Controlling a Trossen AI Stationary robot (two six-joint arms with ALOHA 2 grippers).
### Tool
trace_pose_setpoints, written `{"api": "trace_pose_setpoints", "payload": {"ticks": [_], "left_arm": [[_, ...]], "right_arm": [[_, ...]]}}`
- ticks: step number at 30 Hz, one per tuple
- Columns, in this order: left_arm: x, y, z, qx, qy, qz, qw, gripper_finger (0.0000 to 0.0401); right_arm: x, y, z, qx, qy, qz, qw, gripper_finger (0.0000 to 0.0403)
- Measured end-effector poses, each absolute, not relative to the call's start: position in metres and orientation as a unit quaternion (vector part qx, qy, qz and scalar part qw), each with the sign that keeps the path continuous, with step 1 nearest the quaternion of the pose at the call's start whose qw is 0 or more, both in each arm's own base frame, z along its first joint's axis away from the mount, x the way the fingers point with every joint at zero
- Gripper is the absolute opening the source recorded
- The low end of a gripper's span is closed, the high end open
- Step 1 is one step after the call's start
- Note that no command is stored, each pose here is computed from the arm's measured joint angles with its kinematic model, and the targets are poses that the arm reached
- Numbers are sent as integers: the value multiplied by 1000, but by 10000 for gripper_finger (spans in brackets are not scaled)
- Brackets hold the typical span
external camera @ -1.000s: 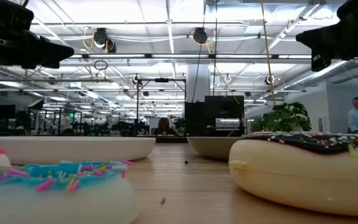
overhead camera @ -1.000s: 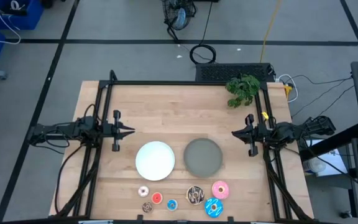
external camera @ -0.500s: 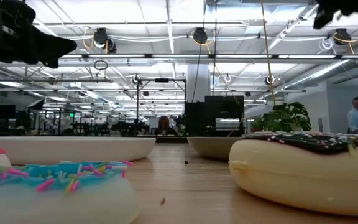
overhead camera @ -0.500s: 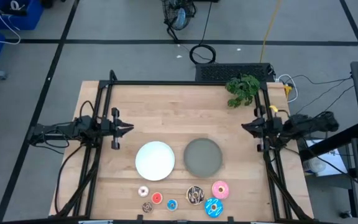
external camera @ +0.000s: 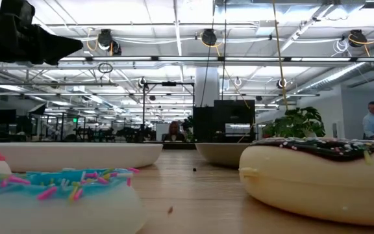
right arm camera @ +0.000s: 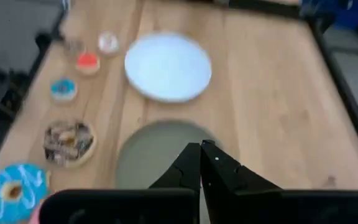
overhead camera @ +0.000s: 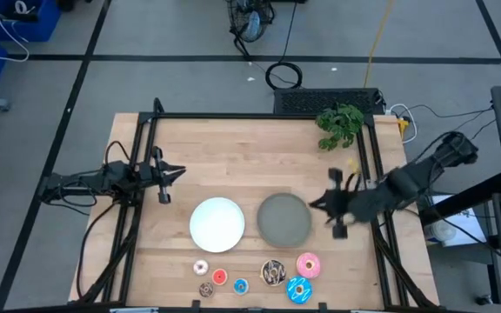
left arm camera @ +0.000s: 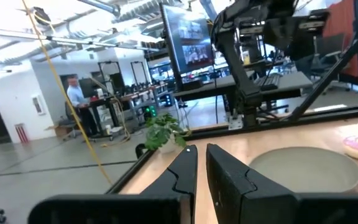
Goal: Pick & Place donuts
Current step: Put the large pink donut on the gray plate
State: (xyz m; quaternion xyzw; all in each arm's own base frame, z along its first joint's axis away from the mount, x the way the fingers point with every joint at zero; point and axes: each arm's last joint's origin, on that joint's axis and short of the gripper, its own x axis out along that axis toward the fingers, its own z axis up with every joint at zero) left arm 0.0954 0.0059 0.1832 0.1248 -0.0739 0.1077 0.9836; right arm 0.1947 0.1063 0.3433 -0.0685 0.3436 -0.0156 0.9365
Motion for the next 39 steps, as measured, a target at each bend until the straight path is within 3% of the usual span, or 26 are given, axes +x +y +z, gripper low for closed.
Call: {"api": "trace_pose_setpoints", "payload": {"ticks": [7, 18, 27, 31, 39], "left_arm": [[96, 6, 182, 134, -67, 108, 983, 42], [94, 6, 191, 104, -117, 108, 982, 42], [94, 8, 188, 83, -101, 150, 980, 42], [95, 8, 184, 108, -75, 149, 980, 42], [95, 8, 183, 140, -67, 151, 976, 42]], "right_arm": [[223, 149, 334, -40, 432, -47, 900, 0], [230, 199, 288, 51, 548, -5, 835, 0], [234, 203, 277, 107, 568, -53, 814, 7], [237, 200, 277, 119, 566, -66, 813, 40], [236, 194, 253, 110, 572, -79, 809, 150]]}}
